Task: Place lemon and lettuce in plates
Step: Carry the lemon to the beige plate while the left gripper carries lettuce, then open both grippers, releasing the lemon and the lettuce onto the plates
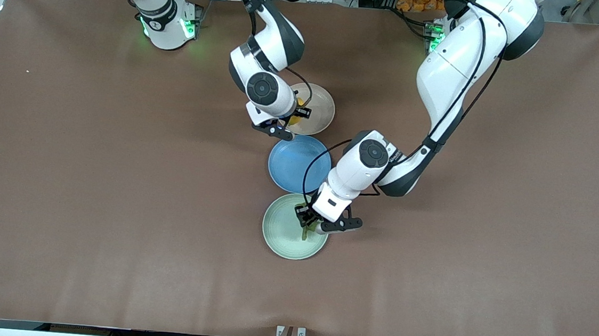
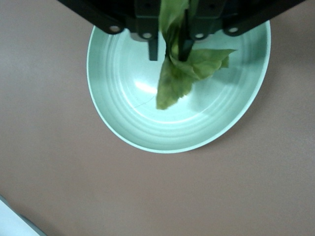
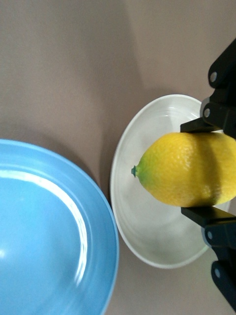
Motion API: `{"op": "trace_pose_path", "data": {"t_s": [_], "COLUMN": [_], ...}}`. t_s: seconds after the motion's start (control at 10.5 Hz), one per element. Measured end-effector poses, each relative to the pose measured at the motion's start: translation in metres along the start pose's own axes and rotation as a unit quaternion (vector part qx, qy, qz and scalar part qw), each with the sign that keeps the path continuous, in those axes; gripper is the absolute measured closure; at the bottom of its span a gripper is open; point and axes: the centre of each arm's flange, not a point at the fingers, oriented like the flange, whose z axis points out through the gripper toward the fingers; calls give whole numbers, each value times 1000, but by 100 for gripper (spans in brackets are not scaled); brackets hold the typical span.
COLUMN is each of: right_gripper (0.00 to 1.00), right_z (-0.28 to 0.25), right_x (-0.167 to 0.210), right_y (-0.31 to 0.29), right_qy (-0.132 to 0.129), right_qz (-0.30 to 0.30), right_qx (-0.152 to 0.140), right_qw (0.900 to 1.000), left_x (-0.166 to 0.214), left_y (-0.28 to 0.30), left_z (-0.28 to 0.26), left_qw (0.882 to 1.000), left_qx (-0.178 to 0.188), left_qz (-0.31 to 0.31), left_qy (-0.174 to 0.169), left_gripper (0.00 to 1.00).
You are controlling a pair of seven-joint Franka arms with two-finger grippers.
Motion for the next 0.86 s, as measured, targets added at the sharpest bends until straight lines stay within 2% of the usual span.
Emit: {"op": "trace_pose_path", "data": {"t_s": [0.19, 0.29, 0.48, 0.57, 0.77, 0.86], "right_gripper": [36, 24, 1, 0, 0, 0], "right_z": [10, 9, 2, -5, -39, -64], "right_x": [6, 6, 4, 6, 14, 25], "right_y": [2, 1, -6, -9, -16, -10], "right_qy": [-10, -11, -8, -4, 12, 24], "right_qz": [14, 15, 11, 10, 8, -5], "right_qx": [2, 4, 12, 19, 40, 31], "right_qw": [1000, 1000, 1000, 1000, 999, 999], "left_x": [13, 22, 55, 72, 101, 113], "left_y": [4, 10, 20, 22, 16, 8], "left_z": [-14, -30, -82, -111, -170, -197], "left_qw": [1000, 1000, 999, 999, 997, 994], "left_qx": [3, 8, 18, 29, 70, 95], "left_qz": [-1, 0, -5, -5, 25, 47], "left_qy": [8, 11, 29, 35, 32, 23], "left_gripper": [46, 27, 3, 0, 0, 0]}}
